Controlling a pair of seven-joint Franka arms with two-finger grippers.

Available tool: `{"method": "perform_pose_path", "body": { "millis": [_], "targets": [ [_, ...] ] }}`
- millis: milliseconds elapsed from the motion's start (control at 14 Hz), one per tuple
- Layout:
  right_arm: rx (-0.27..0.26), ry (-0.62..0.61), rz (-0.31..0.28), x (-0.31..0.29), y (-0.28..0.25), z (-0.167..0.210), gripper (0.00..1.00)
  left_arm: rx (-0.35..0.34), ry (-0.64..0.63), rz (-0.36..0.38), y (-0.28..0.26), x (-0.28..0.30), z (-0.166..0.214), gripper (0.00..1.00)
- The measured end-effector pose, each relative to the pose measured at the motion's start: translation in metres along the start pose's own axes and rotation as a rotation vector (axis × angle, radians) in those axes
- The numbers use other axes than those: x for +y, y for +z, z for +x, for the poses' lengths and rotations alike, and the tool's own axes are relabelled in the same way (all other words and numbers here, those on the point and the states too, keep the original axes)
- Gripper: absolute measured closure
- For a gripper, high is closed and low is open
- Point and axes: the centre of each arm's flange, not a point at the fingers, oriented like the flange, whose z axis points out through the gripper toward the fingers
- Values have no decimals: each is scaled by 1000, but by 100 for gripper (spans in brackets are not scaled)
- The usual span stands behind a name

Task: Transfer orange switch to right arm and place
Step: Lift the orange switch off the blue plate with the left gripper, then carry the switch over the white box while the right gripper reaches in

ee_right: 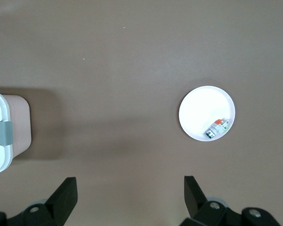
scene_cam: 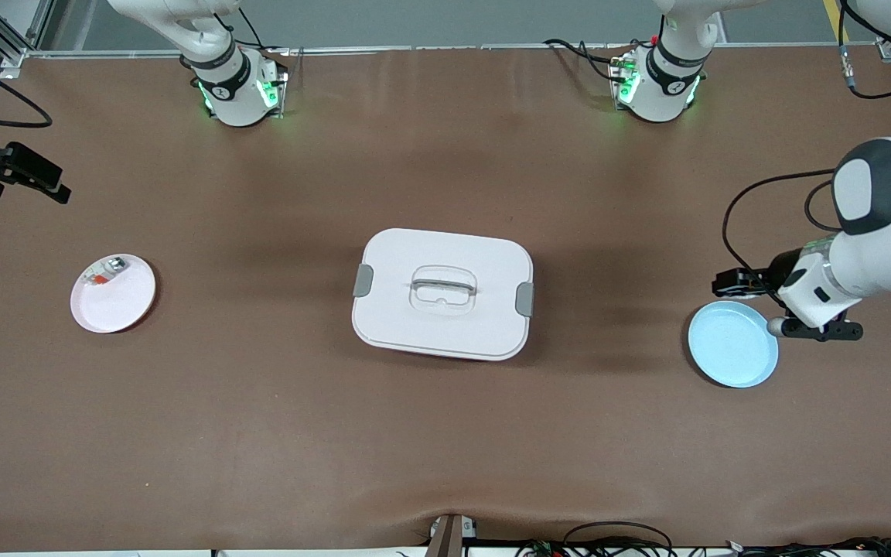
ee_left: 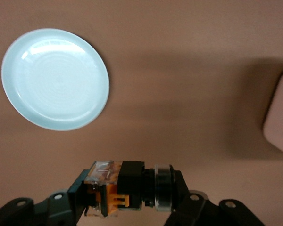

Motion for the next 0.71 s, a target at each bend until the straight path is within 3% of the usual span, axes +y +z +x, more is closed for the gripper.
{"method": "perform_pose_path", "body": {
  "millis": [571, 714],
  "targets": [
    [8, -2, 1, -1, -1, 1, 0, 21, -352, -23, -21, 126, -30, 28],
    [12, -2, 1, -1, -2, 1, 0, 7, -470, -69, -27, 161, -40, 28]
  ]
}}
